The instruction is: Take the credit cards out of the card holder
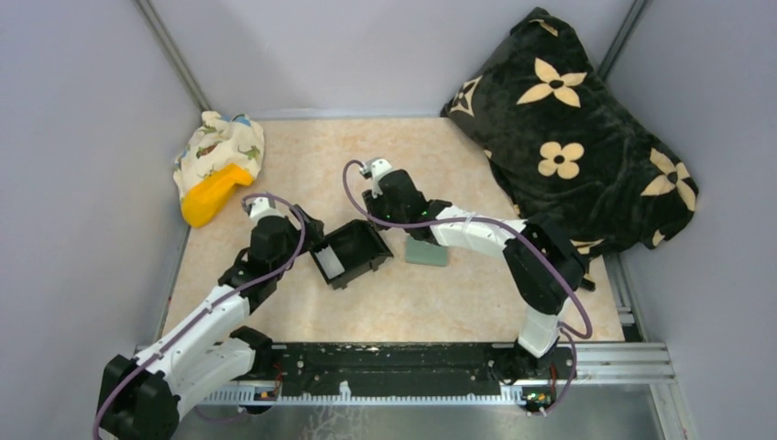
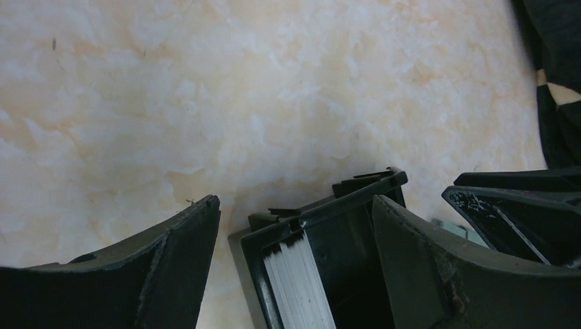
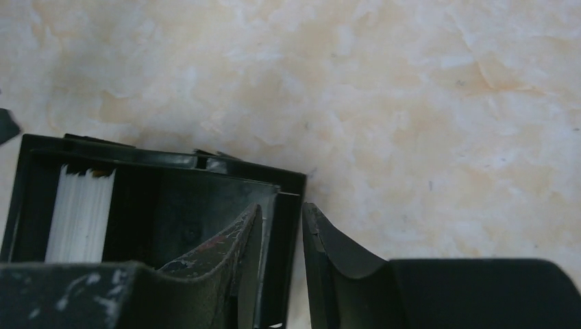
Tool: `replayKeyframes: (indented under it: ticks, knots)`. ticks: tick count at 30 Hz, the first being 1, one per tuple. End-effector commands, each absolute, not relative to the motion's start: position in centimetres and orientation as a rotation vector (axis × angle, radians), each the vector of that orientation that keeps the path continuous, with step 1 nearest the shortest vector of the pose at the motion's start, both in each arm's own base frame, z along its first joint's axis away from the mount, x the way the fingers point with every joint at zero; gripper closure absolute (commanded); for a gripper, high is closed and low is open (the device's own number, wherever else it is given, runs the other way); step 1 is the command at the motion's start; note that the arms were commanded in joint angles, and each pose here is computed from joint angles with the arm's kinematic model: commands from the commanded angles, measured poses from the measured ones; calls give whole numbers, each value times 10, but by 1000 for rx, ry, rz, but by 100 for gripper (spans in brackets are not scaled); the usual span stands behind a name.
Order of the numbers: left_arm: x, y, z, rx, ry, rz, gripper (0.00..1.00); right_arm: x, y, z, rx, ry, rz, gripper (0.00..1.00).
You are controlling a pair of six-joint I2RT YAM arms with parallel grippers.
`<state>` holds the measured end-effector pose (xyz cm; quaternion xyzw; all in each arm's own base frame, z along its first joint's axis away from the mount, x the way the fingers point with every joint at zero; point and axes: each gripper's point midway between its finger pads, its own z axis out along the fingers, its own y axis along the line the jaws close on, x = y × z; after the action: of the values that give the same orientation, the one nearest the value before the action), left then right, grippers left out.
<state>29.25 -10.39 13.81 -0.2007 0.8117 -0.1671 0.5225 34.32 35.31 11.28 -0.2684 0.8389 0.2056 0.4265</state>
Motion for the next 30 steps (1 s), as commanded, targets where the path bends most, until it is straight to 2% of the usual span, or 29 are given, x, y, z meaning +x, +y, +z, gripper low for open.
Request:
replayKeyframes:
  ticks: [1, 7, 18, 30]
  knots:
    - [284, -108, 122, -562, 2020, -434, 13, 342, 381, 140, -688, 2013, 555, 70]
    - [267, -125, 123, -438, 2069, -540, 15, 338, 387, 135, -709, 2021, 576, 70]
    - [252, -119, 100, -333, 2131, -489, 15, 340, 391, 121, -707, 2042, 575, 70]
    - [257, -103, 79, -439, 2153, -371, 14, 338, 388, 120, -702, 2046, 567, 70]
